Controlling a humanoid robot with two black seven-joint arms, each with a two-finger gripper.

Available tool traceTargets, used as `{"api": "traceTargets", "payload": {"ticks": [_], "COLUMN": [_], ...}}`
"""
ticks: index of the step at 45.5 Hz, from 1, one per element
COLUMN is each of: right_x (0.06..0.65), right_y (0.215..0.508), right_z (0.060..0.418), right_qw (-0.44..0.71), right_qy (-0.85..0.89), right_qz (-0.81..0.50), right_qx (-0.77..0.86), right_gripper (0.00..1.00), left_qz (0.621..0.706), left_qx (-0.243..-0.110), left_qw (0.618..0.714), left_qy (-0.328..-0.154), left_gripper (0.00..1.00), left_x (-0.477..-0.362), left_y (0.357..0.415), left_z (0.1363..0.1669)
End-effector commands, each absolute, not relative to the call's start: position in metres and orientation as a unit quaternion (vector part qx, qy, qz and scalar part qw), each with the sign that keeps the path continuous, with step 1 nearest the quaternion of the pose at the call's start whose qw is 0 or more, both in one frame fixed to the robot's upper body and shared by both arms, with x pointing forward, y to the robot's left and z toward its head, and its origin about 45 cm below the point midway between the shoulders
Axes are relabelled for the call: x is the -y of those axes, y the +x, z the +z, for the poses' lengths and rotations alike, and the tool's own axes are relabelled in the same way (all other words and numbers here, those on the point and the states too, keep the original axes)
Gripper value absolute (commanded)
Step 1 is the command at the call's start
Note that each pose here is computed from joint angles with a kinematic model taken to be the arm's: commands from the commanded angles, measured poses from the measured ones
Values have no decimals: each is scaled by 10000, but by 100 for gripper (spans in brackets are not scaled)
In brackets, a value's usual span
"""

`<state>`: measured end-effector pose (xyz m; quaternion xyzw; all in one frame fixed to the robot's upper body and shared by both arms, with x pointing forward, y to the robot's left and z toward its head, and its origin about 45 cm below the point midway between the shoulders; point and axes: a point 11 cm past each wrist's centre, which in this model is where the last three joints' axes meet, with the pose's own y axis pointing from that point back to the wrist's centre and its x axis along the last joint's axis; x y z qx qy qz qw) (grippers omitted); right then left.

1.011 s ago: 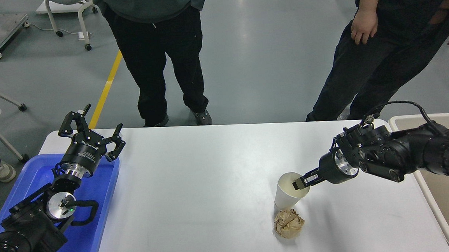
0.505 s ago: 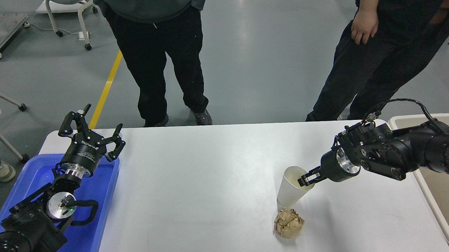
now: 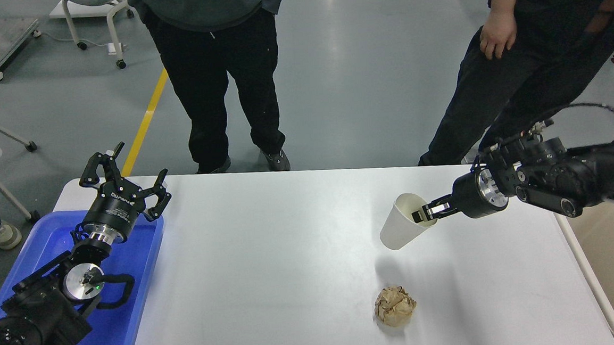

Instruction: Dispose of the paper cup in the dustbin

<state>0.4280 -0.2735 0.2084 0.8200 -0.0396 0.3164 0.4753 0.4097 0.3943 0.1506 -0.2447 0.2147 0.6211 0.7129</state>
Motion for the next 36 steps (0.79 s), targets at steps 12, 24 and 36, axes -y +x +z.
{"api": "traceTargets", "payload": {"ticks": [12, 24, 36], "right_x": [2997, 3047, 3648], "right_y": [4431, 4467, 4514], "right_z": [3170, 3207, 3166], "right_qw": [4207, 4228, 4413], "right_qy": [8419, 8401, 8249], "right_qz": [3160, 3141, 2834], "right_qx": [1201, 1297, 2109], "right_gripper": [0, 0, 0], "left_qz": [6206, 6213, 6206], "left_qx": [-2148, -2148, -2148], "left_qw": [7134, 7126, 7134], "left_qy": [-2447, -2449, -2447], "left_gripper": [100, 100, 100], "left_x": [-3941, -3944, -3941], "left_y": [4097, 4097, 4097], "left_z": [1506, 1506, 1506]}}
